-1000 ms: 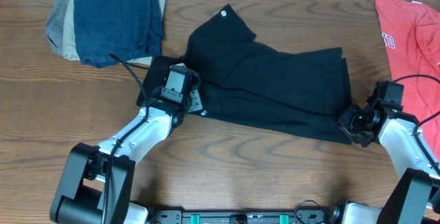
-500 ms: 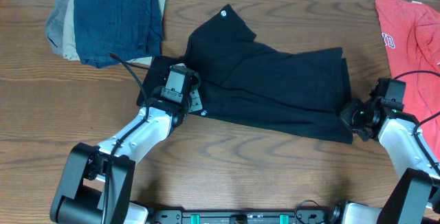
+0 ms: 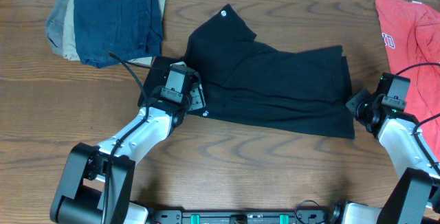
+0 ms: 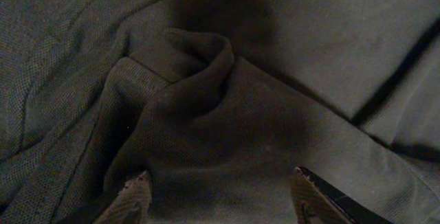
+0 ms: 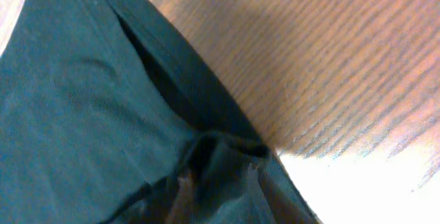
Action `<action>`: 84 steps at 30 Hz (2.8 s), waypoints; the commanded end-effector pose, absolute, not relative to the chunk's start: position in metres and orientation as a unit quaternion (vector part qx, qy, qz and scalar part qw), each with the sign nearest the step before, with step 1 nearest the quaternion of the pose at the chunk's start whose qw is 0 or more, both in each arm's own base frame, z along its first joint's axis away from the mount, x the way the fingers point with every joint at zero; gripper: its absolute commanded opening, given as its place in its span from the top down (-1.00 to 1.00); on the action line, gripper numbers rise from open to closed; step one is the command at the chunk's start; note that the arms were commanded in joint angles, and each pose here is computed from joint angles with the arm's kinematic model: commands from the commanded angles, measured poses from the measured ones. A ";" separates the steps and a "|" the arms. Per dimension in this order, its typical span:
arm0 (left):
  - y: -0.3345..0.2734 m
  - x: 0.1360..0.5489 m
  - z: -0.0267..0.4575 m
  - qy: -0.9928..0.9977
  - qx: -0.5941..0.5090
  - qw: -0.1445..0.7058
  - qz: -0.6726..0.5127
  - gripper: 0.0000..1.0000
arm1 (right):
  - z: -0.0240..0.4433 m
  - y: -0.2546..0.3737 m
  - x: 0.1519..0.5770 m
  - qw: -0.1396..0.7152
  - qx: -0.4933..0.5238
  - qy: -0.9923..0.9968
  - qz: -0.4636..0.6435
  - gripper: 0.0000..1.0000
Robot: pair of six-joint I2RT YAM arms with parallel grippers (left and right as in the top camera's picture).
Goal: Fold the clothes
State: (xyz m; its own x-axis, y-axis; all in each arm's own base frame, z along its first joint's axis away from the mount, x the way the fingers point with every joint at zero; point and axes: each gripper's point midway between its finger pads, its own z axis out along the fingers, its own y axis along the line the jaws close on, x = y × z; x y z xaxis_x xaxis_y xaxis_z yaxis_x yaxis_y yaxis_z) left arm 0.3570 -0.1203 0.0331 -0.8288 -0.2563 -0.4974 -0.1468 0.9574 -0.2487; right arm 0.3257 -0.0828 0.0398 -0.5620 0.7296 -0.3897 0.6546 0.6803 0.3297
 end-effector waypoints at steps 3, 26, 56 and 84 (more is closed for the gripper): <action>-0.124 0.361 0.062 0.940 -0.100 0.301 -0.125 -0.34 | 0.040 -0.082 0.325 0.248 0.391 0.883 0.069 0.10; -0.199 0.308 0.023 0.964 -0.017 0.203 -0.170 0.72 | 0.053 0.032 0.310 0.152 0.208 0.955 0.150 0.97; -0.095 0.304 -0.016 0.970 -0.184 0.156 -0.015 0.80 | -0.024 0.032 0.252 0.005 0.302 0.952 0.051 0.98; -0.103 0.336 0.105 0.929 -0.113 0.351 -0.043 0.79 | 0.086 0.062 0.262 0.087 0.170 0.965 0.182 0.77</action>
